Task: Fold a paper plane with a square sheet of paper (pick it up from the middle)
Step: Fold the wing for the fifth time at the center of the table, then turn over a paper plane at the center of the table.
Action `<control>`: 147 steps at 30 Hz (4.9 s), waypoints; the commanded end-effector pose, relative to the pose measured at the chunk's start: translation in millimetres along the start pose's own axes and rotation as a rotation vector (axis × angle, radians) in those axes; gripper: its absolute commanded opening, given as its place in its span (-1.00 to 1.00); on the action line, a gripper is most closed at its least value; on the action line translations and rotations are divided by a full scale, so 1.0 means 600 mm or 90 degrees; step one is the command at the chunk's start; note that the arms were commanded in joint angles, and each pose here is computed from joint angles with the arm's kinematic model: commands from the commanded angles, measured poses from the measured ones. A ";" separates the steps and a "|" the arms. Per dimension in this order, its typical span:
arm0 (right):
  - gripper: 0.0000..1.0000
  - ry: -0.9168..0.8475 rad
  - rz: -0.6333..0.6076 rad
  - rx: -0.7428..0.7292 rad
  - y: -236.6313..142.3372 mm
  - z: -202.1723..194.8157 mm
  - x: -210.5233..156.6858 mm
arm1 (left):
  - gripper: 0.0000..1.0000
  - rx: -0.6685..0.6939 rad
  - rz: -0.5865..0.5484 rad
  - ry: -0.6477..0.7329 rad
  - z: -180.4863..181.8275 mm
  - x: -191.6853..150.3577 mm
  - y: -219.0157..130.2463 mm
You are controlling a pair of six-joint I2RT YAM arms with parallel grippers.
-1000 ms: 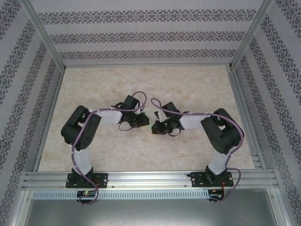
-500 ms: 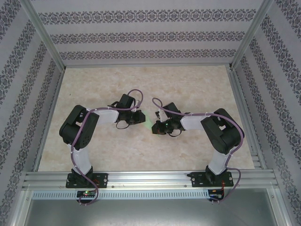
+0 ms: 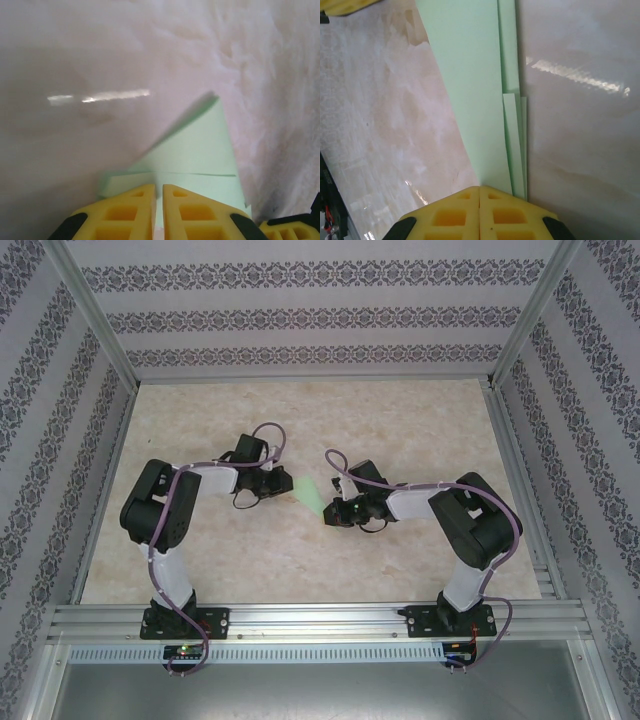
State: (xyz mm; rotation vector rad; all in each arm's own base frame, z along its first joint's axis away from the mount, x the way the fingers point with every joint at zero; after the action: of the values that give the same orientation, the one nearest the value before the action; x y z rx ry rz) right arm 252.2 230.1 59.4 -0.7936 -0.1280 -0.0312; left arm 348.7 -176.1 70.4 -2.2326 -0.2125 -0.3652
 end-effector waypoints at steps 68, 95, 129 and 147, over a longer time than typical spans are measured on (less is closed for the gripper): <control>-0.60 0.086 -0.015 -0.094 -0.004 -0.030 -0.025 | -0.64 0.211 -0.056 -0.033 0.047 0.065 -0.051; 0.56 0.134 -0.376 -0.219 -0.200 -0.040 0.053 | 0.35 0.324 0.057 0.022 -0.180 -0.037 0.012; 0.56 0.163 -0.355 -0.225 -0.197 -0.058 0.047 | -0.63 0.340 -0.006 -0.015 -0.192 -0.058 0.026; 0.55 0.079 -0.411 -0.033 -0.252 0.008 0.046 | -1.00 0.055 -0.088 0.141 -0.297 0.017 -0.035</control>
State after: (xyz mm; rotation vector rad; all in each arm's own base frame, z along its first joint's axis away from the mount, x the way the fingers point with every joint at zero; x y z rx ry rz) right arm 267.6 119.6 163.1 -0.8736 -0.2124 -0.7433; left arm 311.3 -291.8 195.2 -1.9453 -0.3071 -0.5650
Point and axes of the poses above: each hand's point on the last joint's axis, 136 mm out from that joint toward the fingers, its own y axis out along the fingers, its own z axis along the line the jaws close on, x = y × z, the point moved 7 cm from there along -y, back along the fingers, and after that the axes turned 10 degrees about y, right-handed, at the moved point
